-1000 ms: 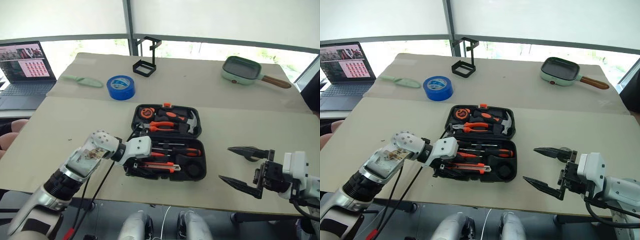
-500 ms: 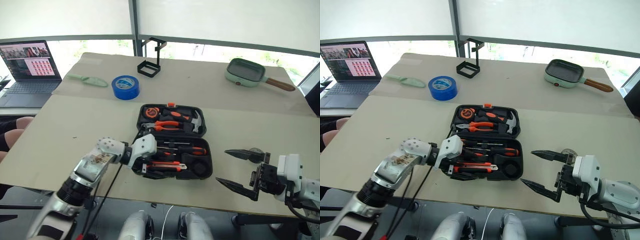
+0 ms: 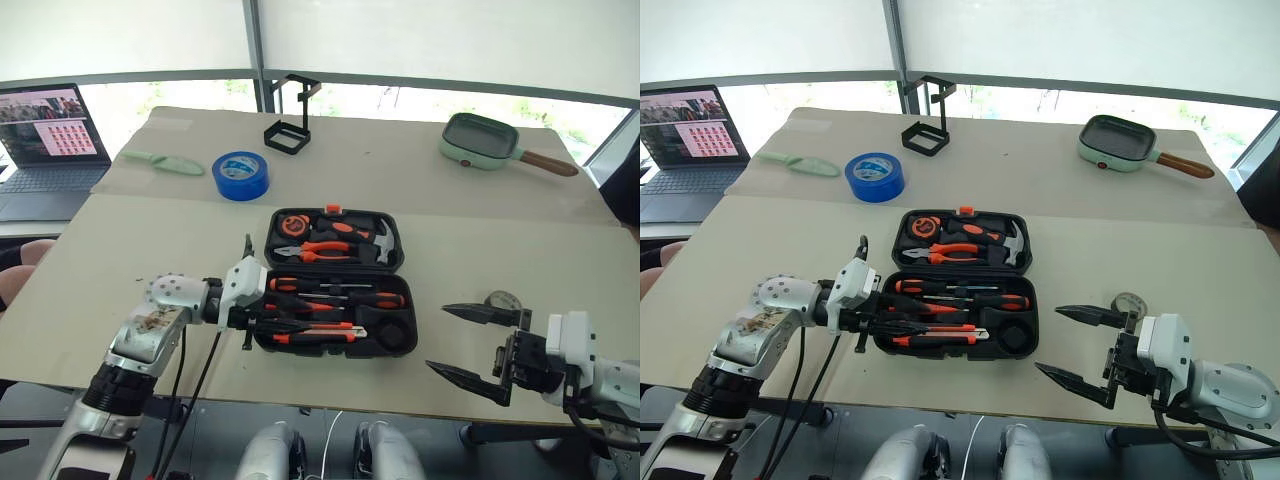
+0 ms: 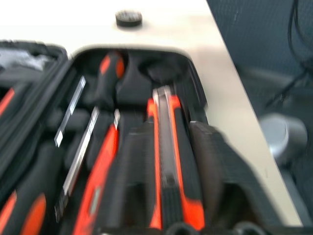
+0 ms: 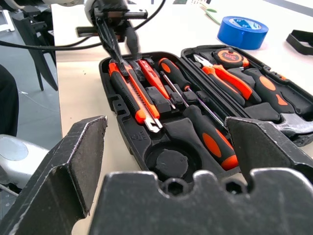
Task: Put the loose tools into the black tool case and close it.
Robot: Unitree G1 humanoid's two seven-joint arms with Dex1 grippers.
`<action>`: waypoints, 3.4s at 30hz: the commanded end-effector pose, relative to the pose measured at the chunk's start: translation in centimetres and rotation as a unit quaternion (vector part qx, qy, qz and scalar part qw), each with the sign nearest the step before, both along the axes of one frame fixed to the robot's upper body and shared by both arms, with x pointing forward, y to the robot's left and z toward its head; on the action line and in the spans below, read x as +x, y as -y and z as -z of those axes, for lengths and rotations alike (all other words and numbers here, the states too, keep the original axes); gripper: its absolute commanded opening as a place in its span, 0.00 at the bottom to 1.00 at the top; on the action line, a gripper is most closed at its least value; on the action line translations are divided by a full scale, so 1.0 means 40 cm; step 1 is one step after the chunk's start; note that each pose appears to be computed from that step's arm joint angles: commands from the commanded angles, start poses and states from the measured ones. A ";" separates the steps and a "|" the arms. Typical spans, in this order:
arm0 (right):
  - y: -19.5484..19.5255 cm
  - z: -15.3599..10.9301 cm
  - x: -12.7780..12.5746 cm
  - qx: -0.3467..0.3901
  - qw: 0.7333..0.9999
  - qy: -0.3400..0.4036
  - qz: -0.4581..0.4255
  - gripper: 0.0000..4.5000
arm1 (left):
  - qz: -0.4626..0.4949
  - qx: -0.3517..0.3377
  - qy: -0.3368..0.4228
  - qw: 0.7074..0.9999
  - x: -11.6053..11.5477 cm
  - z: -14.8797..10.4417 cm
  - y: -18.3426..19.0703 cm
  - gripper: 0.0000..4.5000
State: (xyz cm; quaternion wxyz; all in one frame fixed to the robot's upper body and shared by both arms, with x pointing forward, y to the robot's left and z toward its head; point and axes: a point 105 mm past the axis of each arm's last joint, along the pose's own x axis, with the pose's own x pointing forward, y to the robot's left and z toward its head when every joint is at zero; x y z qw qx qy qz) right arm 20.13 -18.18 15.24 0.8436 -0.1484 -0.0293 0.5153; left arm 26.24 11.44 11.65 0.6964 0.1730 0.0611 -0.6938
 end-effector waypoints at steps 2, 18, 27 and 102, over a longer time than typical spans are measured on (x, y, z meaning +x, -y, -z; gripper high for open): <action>0.004 -0.002 -0.007 -0.005 1.000 0.009 -0.002 1.00 | -0.017 0.005 0.021 1.000 0.002 0.010 0.014 0.02; -0.015 0.009 -0.007 0.005 1.000 0.004 -0.008 1.00 | -0.077 0.049 -0.046 0.995 0.010 0.104 0.016 0.02; 0.009 0.013 -0.012 -0.003 1.000 -0.008 0.002 1.00 | -0.078 -0.053 -0.009 0.995 0.041 -0.020 0.043 0.02; 0.309 0.124 0.227 -0.305 0.903 -0.187 0.236 0.61 | -0.048 -0.166 0.052 0.984 -0.093 -0.125 -0.065 1.00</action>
